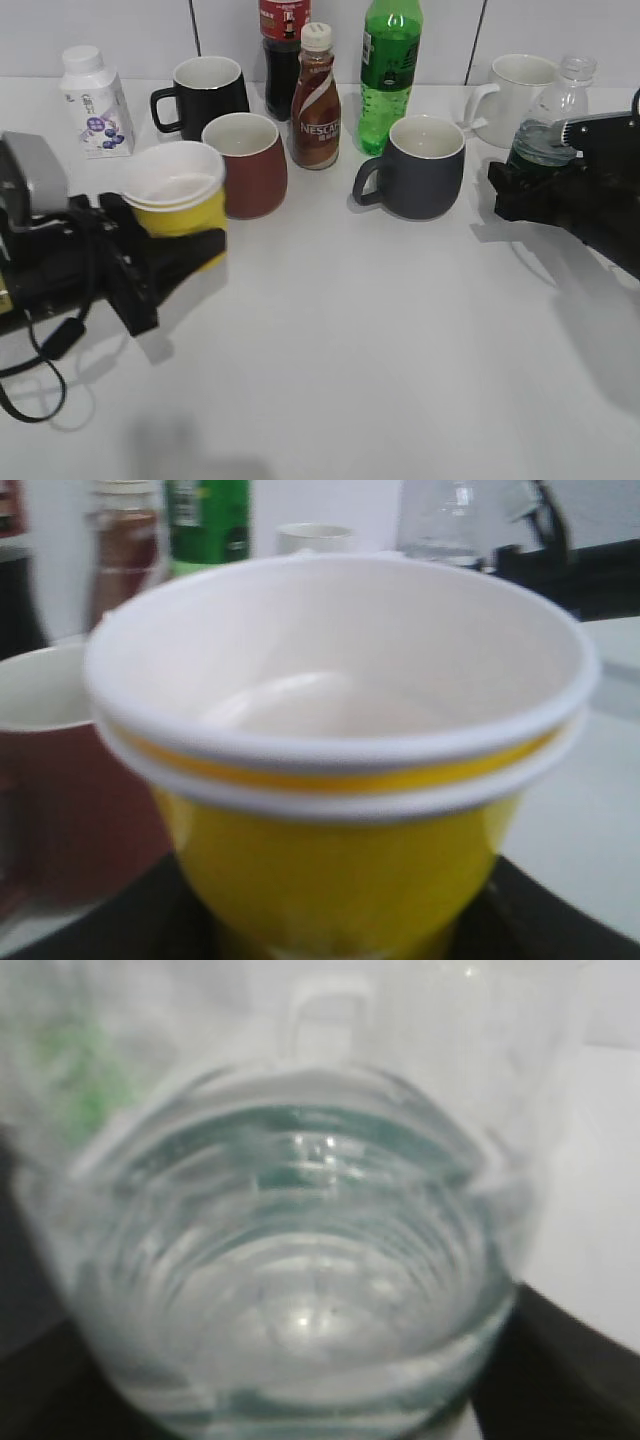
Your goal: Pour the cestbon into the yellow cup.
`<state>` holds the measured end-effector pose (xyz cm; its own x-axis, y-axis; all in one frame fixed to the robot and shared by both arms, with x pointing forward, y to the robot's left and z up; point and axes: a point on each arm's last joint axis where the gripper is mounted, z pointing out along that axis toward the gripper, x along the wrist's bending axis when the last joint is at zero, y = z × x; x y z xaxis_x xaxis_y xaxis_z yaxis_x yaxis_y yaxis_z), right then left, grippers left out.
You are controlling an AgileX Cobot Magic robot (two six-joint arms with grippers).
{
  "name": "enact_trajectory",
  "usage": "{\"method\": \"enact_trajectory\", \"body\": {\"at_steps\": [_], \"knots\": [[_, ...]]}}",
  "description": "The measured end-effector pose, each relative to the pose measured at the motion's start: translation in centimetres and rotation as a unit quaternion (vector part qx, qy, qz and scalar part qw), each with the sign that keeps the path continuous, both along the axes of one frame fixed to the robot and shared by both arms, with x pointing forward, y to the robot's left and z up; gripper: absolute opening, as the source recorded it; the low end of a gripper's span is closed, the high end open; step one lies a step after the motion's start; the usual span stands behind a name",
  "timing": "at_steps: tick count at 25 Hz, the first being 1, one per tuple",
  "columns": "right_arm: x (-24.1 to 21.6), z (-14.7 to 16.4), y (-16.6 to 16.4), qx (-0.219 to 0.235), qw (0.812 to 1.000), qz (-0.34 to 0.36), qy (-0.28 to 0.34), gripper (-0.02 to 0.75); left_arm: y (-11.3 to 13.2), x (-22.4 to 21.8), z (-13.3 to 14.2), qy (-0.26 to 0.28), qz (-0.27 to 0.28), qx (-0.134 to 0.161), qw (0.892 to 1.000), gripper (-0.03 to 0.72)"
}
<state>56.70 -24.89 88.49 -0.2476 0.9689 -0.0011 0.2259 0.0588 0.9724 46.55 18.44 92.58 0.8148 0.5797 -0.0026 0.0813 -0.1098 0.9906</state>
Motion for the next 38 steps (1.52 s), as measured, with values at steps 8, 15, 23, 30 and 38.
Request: {"method": "enact_trajectory", "body": {"at_steps": [8,15,23,30,38], "knots": [[0.0,0.1,0.1,0.004,1.0,0.001,-0.013,0.477,-4.0,-0.7,0.2,-0.004,-0.06,0.001,0.998,0.401],[-3.3,0.6,-0.3,-0.002,1.0,0.005,-0.017,0.477,-7.7,0.0,-0.4,-0.008,-0.108,0.017,0.994,0.401],[-7.1,3.2,0.4,-0.069,0.992,0.087,-0.061,0.477,-10.3,0.8,-1.0,-0.008,-0.132,0.03,0.991,0.401],[-6.3,5.5,2.1,-0.107,0.969,0.181,-0.133,0.477,-11.5,1.4,-0.4,-0.015,-0.136,0.039,0.99,0.401],[-3.4,8.0,3.6,-0.179,0.929,0.26,-0.194,0.477,-12.0,2.0,0.2,-0.022,-0.134,0.031,0.99,0.401]]}}
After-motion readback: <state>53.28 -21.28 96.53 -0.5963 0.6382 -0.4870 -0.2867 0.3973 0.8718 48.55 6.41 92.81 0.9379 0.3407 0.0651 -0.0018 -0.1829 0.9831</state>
